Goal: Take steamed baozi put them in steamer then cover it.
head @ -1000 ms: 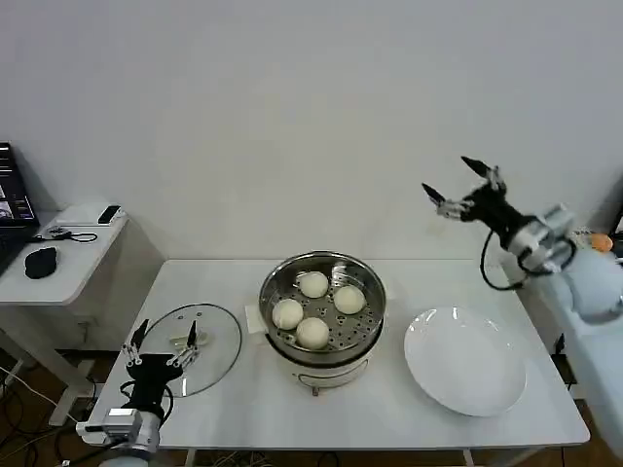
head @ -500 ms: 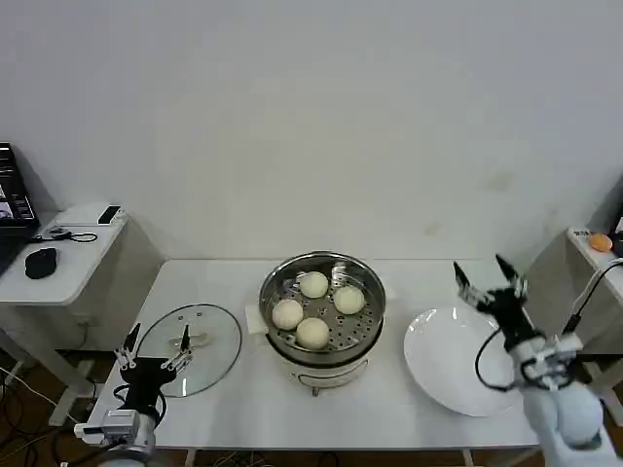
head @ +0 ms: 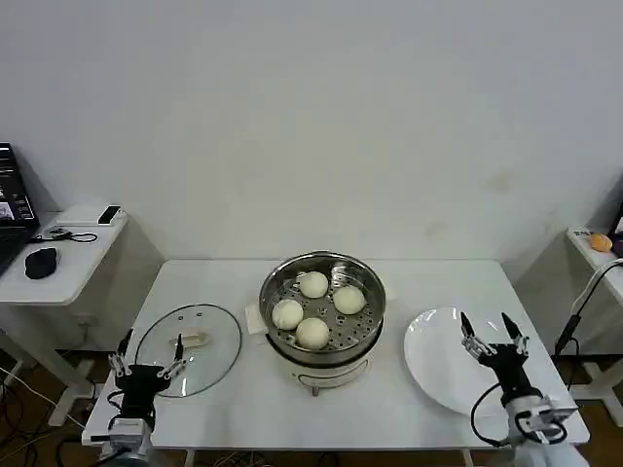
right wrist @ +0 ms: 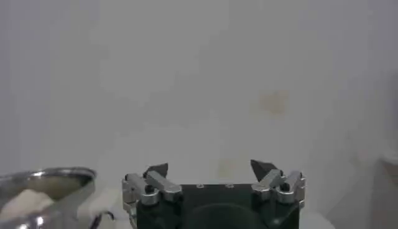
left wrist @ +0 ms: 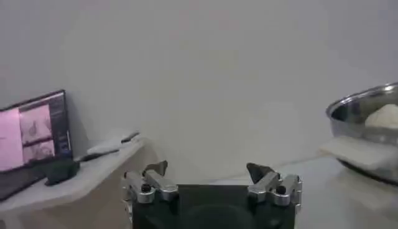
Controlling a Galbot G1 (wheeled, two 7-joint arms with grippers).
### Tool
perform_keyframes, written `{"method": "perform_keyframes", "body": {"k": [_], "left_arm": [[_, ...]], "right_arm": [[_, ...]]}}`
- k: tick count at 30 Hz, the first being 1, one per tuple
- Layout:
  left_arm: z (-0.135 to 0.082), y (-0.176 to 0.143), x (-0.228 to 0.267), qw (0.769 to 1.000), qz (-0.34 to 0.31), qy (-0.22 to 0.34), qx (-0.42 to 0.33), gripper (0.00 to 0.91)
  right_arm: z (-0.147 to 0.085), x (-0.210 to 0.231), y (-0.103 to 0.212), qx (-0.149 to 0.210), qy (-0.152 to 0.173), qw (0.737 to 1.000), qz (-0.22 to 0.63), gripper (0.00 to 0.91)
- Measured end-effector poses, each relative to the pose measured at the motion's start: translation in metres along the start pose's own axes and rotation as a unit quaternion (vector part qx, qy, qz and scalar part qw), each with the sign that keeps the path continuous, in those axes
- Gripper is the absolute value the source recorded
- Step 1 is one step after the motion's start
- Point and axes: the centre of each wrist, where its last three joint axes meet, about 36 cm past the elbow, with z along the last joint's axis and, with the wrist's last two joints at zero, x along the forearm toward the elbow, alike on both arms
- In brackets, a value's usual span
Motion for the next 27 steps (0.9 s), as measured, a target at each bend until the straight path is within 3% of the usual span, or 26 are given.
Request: {"method": "perform_keyframes", "body": {"k": [6, 14, 27], "left_arm": [[0.016, -0.003, 0.000, 0.990, -0.003, -0.016, -0.138, 0.907], [0.042, -0.017, -0.010, 0.953, -0.031, -0.024, -0.302, 0.907], [0.078, -0.032, -0.031, 0.919, -0.030, -0.018, -0.394, 0.907]], "right_arm": [[0.001, 0.006, 0.003, 0.001, 0.000, 1.000, 0.008, 0.907], [0.002, 0.011, 0.010, 0.003, -0.003, 1.000, 0.012, 0.907], [0.010, 0.017, 0.019, 0.006, -0.007, 1.000, 0.019, 0.907]]}}
